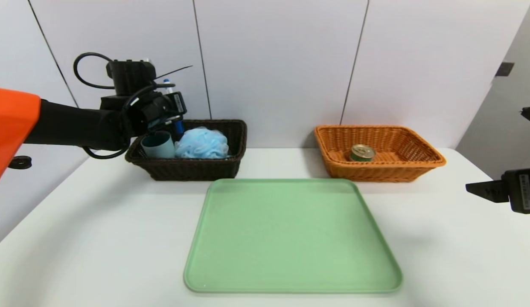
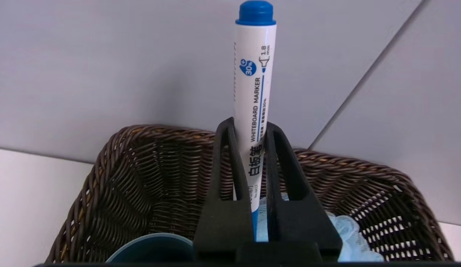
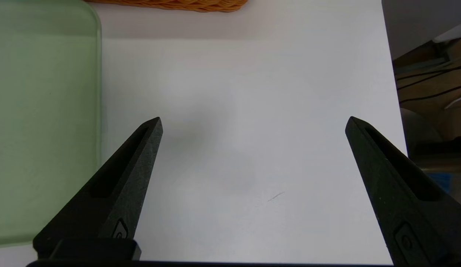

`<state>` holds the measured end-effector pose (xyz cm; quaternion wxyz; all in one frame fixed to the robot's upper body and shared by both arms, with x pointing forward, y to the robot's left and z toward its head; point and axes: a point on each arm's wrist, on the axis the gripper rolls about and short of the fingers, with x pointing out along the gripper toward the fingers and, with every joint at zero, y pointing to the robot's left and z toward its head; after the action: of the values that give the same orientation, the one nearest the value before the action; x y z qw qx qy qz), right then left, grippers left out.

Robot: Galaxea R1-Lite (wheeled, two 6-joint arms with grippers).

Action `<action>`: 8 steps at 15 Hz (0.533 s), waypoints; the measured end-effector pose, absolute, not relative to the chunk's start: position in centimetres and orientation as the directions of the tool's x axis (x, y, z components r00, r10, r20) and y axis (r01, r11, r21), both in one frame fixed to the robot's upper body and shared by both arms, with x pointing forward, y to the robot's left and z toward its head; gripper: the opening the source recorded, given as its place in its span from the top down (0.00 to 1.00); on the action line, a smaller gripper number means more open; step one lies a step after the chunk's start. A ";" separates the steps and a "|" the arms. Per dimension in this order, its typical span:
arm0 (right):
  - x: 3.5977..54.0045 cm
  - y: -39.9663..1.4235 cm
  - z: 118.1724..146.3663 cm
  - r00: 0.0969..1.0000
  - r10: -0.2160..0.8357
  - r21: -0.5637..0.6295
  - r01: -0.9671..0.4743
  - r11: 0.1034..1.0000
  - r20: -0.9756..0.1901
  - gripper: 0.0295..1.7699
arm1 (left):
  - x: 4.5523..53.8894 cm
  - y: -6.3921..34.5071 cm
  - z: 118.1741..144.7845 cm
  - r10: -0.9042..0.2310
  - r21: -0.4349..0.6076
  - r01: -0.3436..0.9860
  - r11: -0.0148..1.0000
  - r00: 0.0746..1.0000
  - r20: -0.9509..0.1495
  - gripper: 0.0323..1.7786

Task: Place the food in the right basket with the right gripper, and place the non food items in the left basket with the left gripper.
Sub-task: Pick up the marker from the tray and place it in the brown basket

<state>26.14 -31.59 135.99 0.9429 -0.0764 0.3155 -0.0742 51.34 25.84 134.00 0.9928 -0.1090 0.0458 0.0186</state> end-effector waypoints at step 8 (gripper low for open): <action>26.0 -31.6 136.0 0.789 -0.187 -0.196 0.086 0.977 -0.585 0.04 | 52.5 26.3 132.5 0.068 -0.216 -0.068 0.974 0.998 -0.009 0.93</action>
<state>26.03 -31.61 136.01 0.9425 -0.0797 0.3163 -0.0723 52.50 26.27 132.52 0.9935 -0.1089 0.0007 0.0342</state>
